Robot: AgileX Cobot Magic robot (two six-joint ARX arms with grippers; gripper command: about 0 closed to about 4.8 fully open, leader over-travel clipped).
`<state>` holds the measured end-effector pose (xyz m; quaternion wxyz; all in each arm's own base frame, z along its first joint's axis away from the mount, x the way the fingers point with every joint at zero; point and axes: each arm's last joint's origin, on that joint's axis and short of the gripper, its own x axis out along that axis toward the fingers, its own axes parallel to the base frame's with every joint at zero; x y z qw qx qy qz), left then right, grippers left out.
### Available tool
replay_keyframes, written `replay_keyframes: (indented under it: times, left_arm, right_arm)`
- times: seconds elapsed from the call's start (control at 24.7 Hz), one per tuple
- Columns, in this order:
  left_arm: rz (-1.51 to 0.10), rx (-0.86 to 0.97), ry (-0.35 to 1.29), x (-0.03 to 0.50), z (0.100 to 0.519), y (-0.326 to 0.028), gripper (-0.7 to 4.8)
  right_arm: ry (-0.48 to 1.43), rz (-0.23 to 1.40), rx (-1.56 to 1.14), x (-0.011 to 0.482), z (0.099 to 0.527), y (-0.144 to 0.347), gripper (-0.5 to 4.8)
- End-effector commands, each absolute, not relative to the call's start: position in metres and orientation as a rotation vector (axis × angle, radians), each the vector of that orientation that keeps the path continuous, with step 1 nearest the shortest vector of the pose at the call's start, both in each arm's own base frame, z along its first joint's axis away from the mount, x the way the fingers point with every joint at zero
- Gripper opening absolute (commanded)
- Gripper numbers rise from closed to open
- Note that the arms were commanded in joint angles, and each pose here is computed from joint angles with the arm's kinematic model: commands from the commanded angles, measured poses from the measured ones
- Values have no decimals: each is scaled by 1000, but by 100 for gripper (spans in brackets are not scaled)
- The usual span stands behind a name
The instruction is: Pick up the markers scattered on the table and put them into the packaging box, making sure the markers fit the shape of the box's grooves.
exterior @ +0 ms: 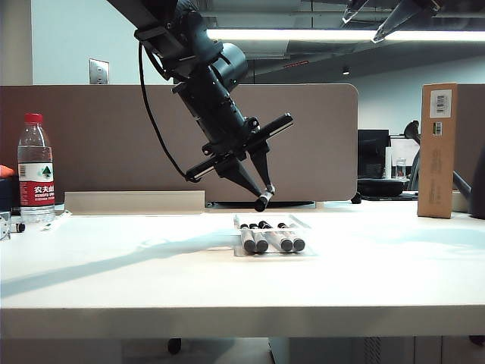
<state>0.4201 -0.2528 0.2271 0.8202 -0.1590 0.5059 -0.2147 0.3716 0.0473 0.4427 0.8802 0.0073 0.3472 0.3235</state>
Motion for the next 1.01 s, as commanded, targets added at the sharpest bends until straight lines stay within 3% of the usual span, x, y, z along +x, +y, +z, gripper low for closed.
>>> replay_keyframes:
  times: [0.04,0.16,0.41,0.45,0.53,1.01]
  left_arm:
    - [-414,-419,1068,423,227,-254,-5]
    - [-352,-516,1100,425,222,-254,-5]
    - [-369,-537,1130,424,219,-256,6]
    - [-372,-538,1129,424,219,-256,31]
    - [-376,-539,1131,424,219,-256,138]
    - [-400,-533,1140,424,220,-254,159]
  right_arm:
    - [685,684,15,370,449,47,364]
    - [685,697,21,369,449,48,364]
    - [679,697,19,370,449,48,364]
    - [678,697,18,370,449,48,364]
    - [676,697,18,370,449,48,364]
    - [680,701,20,370,449,48,364]
